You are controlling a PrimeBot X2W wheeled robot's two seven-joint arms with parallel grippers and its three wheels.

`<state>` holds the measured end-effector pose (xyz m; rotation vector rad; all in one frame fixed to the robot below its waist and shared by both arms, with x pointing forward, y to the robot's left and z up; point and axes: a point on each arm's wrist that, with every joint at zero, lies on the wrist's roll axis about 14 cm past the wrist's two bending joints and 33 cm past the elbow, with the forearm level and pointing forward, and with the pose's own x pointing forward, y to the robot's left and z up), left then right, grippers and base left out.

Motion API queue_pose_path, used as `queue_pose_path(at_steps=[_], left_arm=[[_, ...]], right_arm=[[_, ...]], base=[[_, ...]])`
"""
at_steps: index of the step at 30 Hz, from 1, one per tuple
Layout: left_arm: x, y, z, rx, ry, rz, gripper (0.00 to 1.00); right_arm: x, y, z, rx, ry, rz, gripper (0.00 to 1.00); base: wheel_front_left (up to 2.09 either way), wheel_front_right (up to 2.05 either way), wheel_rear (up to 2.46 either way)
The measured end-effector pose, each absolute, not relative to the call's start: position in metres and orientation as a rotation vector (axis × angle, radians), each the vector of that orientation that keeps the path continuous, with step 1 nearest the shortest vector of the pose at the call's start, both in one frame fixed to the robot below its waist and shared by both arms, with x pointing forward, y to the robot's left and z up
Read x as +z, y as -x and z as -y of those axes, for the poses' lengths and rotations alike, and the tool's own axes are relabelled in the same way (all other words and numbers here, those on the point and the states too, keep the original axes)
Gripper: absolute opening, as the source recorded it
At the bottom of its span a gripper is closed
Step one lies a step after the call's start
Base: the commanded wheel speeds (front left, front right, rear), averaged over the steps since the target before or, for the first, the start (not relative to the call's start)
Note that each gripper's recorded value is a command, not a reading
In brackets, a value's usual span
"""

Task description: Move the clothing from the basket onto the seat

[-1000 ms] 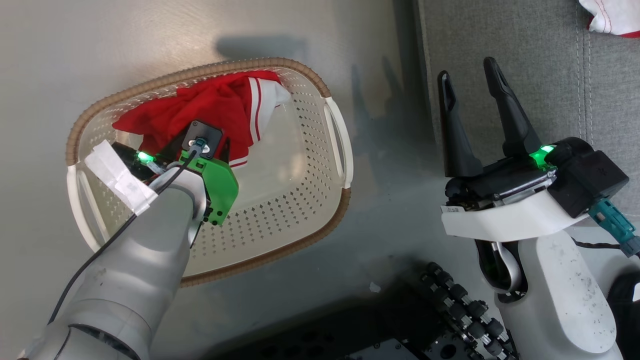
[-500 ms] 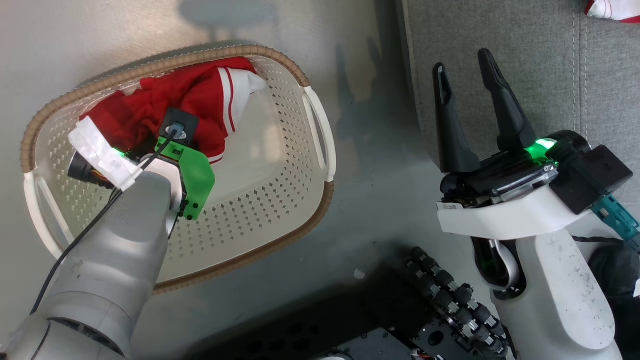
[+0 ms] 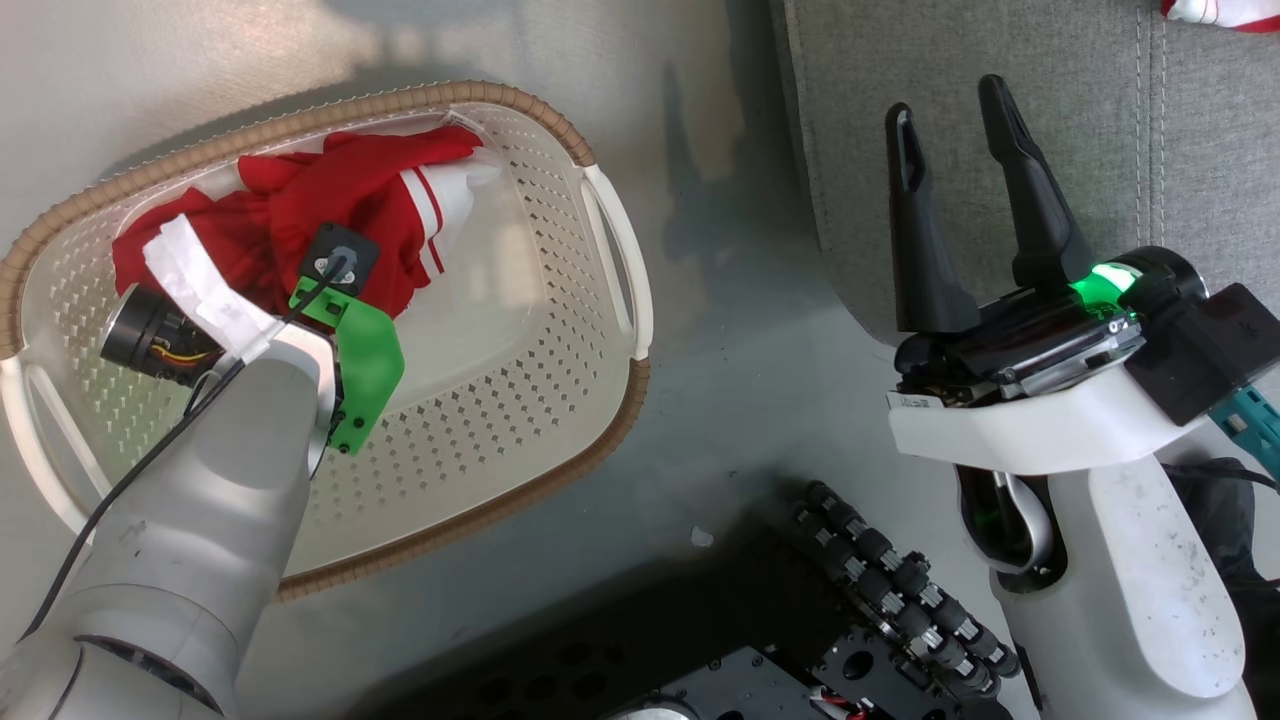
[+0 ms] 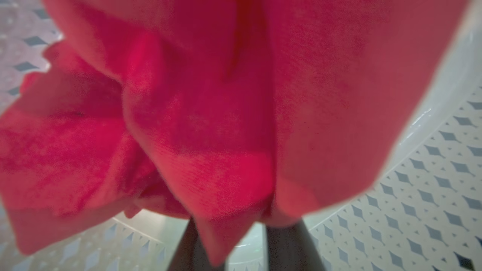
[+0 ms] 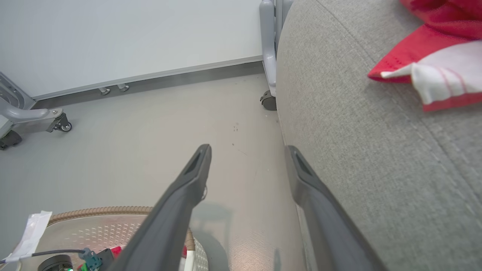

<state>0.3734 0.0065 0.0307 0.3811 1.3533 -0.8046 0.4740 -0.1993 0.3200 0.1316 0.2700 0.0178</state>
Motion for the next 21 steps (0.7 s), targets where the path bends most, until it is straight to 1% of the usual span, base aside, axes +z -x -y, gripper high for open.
queue_pose_path(at_steps=[10, 21], left_arm=[[0.031, -0.382, -0.010, -0.802, -0.380, -1.302, 0.00], [0.067, -0.409, 0.004, -0.804, -0.268, -1.125, 0.00]], right_arm=[[0.324, -0.474, 0.203, 0.010, -0.127, -0.261, 1.00], [0.351, -0.482, 0.201, 0.017, -0.133, -0.190, 1.00]], base=[[0.00, 0.00, 0.00], [0.00, 0.00, 0.00]])
